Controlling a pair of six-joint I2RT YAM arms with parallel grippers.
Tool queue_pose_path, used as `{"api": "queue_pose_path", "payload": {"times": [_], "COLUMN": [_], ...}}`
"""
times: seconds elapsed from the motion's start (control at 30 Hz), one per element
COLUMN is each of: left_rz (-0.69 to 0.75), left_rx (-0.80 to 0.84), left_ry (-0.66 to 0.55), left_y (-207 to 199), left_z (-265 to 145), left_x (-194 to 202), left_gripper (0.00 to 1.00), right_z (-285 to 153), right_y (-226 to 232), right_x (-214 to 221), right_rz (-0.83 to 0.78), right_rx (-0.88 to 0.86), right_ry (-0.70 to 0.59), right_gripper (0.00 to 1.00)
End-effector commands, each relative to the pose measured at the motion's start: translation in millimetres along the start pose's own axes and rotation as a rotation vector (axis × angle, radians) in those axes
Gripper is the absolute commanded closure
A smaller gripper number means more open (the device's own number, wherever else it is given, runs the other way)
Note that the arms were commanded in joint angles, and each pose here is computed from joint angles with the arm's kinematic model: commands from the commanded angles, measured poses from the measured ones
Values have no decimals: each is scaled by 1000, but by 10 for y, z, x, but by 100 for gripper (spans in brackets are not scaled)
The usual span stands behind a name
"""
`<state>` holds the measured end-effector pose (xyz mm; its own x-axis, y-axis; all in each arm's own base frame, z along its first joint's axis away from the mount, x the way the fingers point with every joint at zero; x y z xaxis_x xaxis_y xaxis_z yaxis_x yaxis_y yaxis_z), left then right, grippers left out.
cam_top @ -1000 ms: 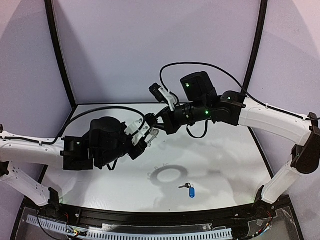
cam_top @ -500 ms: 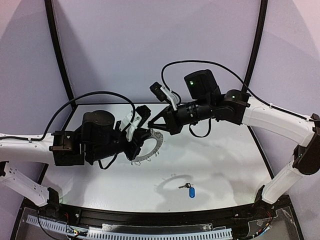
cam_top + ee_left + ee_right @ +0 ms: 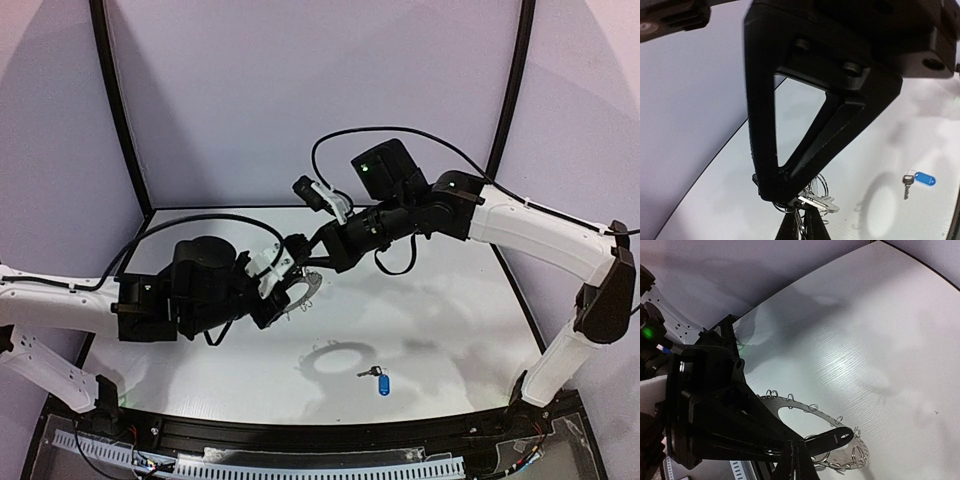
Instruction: Put the keys on the keyring
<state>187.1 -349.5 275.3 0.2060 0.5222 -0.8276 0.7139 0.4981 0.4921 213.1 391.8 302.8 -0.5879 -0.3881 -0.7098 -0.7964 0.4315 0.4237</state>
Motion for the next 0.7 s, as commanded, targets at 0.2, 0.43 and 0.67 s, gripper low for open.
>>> {"api": "queue_pose_path", "payload": {"times": [0.2,0.43,0.67], "left_rz": [0,-65,-136], "left_rx": [-51,-76,-159], "left_ry": [-150,-96,-39], "left_y": [123,140,257], "left_z": [-50,-1,95], "left_x": [-453,-367,-396], "left_gripper": [66,48,57], "right_z": [-250,-385,-424], "right_y": [-134,-3,-70], "right_x": [-161,-245,-270], "right_rz": [-164,-229,-203], "right_rx": [69,54,115], "right_ry": [-139,-179,-197], "right_gripper": [100,100,100]}}
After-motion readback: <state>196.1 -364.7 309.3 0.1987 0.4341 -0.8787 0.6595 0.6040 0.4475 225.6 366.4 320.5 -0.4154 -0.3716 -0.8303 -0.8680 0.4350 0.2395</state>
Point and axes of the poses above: each gripper's point midway between its finger pads, its own z axis out along the fingers, its own y axis along the line the jaws close on, x = y × z, the point moved 3 cm from there along -z, back along the fingers, and after that the axes turned 7 degrees about z, right-handed, at the moved point
